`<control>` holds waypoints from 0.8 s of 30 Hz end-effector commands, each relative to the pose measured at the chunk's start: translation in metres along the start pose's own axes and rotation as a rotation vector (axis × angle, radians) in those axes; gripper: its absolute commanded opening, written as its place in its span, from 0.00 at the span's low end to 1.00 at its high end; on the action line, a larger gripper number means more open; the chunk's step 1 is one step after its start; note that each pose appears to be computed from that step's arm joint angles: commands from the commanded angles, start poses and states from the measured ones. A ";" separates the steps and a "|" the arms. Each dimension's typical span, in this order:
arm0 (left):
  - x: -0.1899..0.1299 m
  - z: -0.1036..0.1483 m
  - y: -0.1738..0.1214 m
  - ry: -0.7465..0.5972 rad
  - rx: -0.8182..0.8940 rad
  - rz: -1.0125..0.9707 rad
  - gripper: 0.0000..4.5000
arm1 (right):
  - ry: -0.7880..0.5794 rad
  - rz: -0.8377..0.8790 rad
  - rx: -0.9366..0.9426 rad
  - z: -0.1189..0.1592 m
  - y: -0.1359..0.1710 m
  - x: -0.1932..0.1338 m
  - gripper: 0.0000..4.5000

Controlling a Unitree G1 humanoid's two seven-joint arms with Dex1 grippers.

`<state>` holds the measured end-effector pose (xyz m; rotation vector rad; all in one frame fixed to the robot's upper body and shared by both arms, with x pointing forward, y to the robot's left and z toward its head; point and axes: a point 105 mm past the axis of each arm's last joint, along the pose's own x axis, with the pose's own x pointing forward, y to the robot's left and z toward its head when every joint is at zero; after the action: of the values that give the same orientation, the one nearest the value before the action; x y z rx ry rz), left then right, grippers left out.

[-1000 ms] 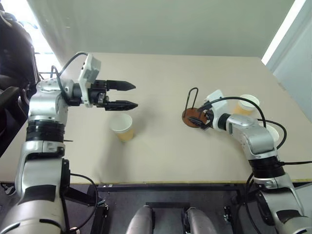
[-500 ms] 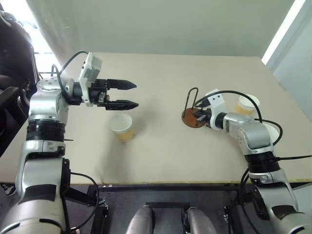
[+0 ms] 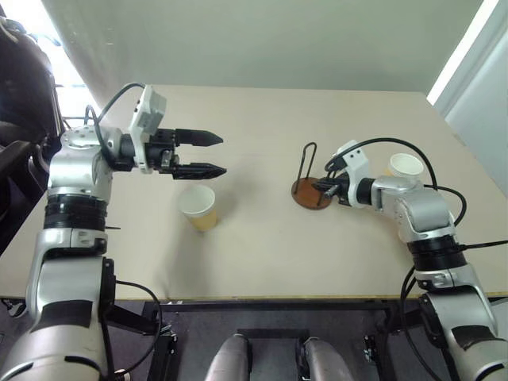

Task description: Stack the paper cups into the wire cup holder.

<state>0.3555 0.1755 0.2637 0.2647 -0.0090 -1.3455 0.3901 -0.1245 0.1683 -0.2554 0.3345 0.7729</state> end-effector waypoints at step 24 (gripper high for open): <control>0.006 0.026 -0.004 -0.003 0.070 -0.024 1.00 | -0.022 0.439 -0.377 0.031 0.054 -0.016 0.01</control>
<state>0.3533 0.1663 0.2713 0.2741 -0.0123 -1.3663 0.3490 -0.0938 0.1812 -0.4922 0.2876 1.2431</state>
